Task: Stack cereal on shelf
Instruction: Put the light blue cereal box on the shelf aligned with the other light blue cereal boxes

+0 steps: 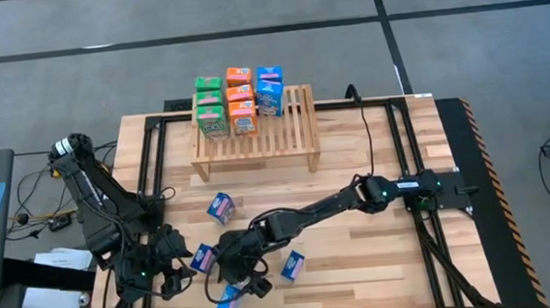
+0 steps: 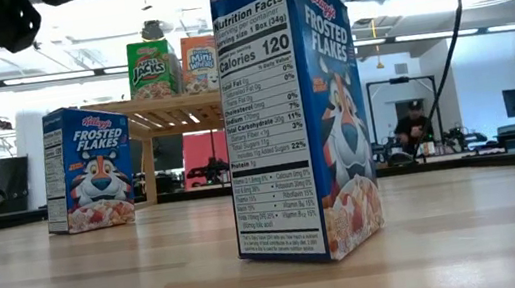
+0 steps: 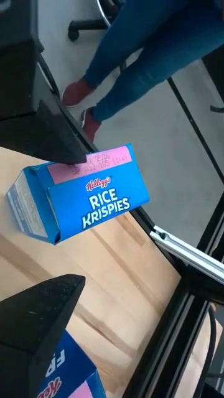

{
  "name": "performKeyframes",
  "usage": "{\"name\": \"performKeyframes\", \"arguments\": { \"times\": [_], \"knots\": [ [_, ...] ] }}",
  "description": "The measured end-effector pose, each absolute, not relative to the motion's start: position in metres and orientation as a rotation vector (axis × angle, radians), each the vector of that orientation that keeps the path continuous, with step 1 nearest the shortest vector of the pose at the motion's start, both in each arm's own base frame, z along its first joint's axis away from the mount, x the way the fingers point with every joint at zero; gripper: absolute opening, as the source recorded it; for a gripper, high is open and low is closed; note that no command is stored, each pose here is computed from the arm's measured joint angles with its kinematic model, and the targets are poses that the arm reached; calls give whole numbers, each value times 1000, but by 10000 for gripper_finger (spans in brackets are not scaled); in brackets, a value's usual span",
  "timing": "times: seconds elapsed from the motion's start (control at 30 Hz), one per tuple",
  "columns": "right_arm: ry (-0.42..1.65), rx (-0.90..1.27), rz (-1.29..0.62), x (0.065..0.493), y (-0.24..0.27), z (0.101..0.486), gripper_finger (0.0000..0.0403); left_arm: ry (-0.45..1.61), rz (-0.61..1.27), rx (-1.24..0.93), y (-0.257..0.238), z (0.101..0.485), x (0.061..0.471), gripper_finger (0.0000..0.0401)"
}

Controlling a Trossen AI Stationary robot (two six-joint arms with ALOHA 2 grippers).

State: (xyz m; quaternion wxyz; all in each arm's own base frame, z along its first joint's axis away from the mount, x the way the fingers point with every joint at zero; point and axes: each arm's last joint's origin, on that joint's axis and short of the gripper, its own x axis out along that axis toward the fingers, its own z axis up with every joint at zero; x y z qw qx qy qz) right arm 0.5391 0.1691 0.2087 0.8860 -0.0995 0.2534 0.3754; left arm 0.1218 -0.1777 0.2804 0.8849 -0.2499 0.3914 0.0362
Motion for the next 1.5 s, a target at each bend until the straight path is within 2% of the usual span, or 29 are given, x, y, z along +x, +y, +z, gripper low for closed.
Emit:
{"name": "performKeyframes", "arguments": {
  "times": [0.43,0.97,1.2,1.5],
  "knots": [
    [510,-175,778,534,174,231,330,790,98,-522,-177,281,122,250],
    [446,-238,773,541,179,216,329,771,117,-510,-175,280,122,250],
    [485,-180,769,545,179,198,329,764,124,-505,-175,280,122,250],
    [510,-124,800,544,178,199,329,768,131,-499,-174,280,122,250]
  ]
}}
